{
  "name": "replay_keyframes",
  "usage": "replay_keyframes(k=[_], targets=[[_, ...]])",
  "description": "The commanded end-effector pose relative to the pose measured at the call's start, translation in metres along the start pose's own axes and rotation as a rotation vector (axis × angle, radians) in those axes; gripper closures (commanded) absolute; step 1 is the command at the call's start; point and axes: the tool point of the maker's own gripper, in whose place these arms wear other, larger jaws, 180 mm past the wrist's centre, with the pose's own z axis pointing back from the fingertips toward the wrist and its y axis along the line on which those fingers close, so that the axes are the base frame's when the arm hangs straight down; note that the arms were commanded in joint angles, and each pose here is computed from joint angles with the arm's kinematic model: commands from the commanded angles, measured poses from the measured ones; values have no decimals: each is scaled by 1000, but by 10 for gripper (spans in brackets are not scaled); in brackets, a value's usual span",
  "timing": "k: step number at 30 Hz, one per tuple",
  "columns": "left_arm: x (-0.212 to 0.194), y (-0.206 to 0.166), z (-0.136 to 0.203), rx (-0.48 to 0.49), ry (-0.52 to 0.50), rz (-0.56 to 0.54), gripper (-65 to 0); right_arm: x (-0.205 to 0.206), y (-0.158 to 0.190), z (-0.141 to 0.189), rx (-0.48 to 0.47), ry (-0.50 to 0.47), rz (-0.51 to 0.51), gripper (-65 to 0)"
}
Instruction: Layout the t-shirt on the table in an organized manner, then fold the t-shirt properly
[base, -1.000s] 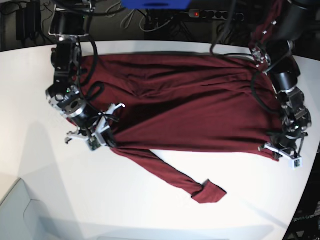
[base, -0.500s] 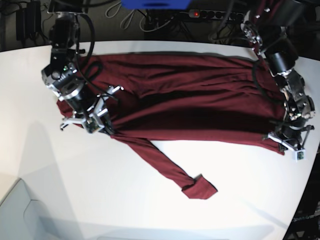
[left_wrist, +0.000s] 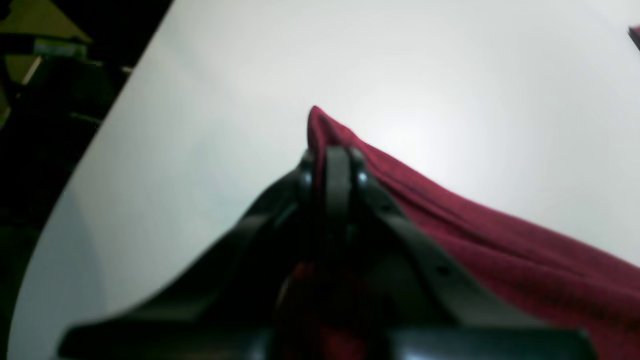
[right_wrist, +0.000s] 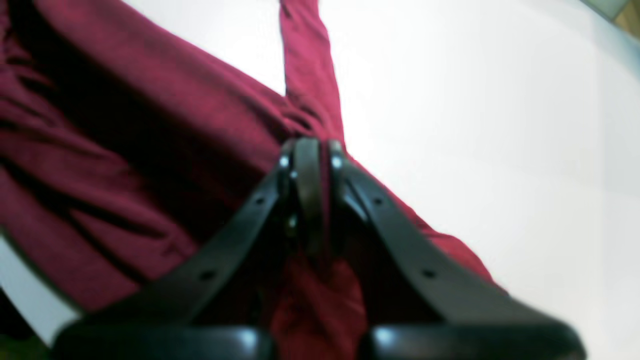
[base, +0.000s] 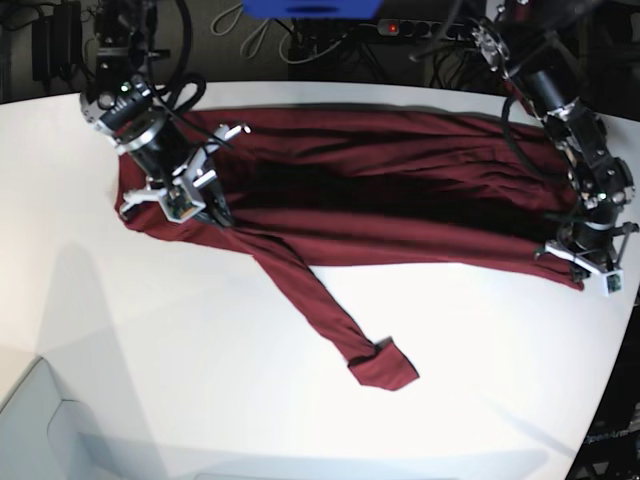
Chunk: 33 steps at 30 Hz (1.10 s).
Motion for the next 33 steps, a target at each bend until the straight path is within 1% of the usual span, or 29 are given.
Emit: replay_keyframes(k=[1, 4, 9, 16, 21, 26, 28, 33], targets=[[22, 6, 3, 15, -66, -10, -4, 13, -1, 3, -3, -54, -6, 0], [16, 5, 13, 20, -67, -24, -4, 5, 4, 7, 4, -34, -16, 0], [21, 9, 29, 40, -96, -60, -4, -4, 9, 12, 13, -11, -27, 0], [13, 14, 40, 52, -86, -89, -4, -13, 13, 17, 24, 16, -26, 0], [13, 14, 47, 56, -93, -102, -4, -11, 13, 23, 16, -16, -34, 0], [12, 11, 47, 52, -93, -94, -4, 4, 11, 34, -2, -73, -17, 0], [11, 10, 47, 51, -90, -93, -4, 8, 10, 36, -7, -79, -9, 0], [8, 10, 46, 50, -83, -91, -4, -2, 10, 43, -15, -55, -21, 0]])
